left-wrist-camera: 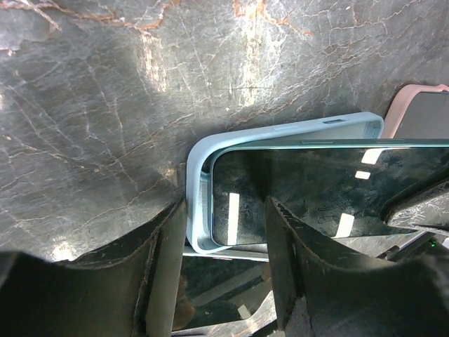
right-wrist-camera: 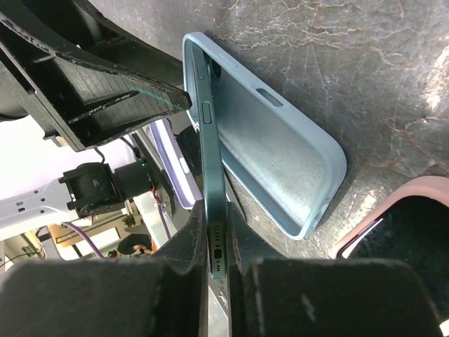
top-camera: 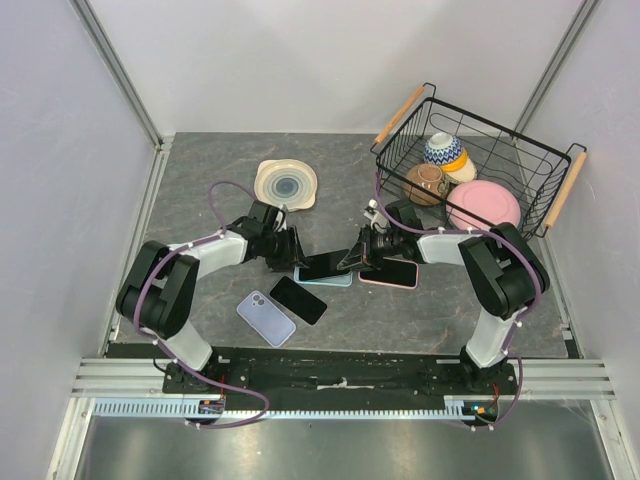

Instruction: Put the phone into the phone case

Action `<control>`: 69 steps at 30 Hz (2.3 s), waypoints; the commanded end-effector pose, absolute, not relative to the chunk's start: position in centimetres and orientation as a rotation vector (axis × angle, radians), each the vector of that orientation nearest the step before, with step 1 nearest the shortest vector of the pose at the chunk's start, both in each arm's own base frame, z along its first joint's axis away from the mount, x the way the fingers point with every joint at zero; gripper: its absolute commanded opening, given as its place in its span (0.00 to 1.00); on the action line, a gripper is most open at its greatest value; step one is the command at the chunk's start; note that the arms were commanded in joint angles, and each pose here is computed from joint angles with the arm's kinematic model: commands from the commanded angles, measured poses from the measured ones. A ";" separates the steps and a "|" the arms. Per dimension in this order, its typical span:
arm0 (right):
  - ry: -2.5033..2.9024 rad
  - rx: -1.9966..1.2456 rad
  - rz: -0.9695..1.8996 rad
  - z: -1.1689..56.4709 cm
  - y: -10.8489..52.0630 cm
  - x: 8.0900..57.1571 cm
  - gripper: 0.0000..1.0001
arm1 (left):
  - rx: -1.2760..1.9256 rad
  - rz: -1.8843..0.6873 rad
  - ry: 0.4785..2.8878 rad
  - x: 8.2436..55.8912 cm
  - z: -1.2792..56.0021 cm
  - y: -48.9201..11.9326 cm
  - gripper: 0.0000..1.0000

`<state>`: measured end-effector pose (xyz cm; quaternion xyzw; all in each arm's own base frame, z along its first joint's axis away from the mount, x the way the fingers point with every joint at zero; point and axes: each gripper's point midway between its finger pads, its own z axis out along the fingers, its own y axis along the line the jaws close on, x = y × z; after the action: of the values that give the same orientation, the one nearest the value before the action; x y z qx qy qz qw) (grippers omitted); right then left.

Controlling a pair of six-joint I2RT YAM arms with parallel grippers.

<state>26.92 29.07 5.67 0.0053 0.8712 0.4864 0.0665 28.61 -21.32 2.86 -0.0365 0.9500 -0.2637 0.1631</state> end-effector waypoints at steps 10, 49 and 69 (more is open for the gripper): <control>2.780 0.021 1.358 0.2 29.4 24.7 0.00 | -0.105 -0.828 2.668 28.8 4.2 -23.3 0.54; 2.904 -0.053 1.179 -3.4 27.5 23.0 0.00 | 0.127 -0.662 2.434 30.9 12.5 -24.6 0.50; 3.077 -0.246 0.829 -6.2 25.6 20.7 0.16 | 0.167 -0.737 2.626 29.1 5.5 -28.5 0.40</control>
<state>27.38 29.90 3.05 -0.0482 0.8883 0.4536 0.0534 28.41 -27.07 4.89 0.0614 0.9476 -0.2430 0.1979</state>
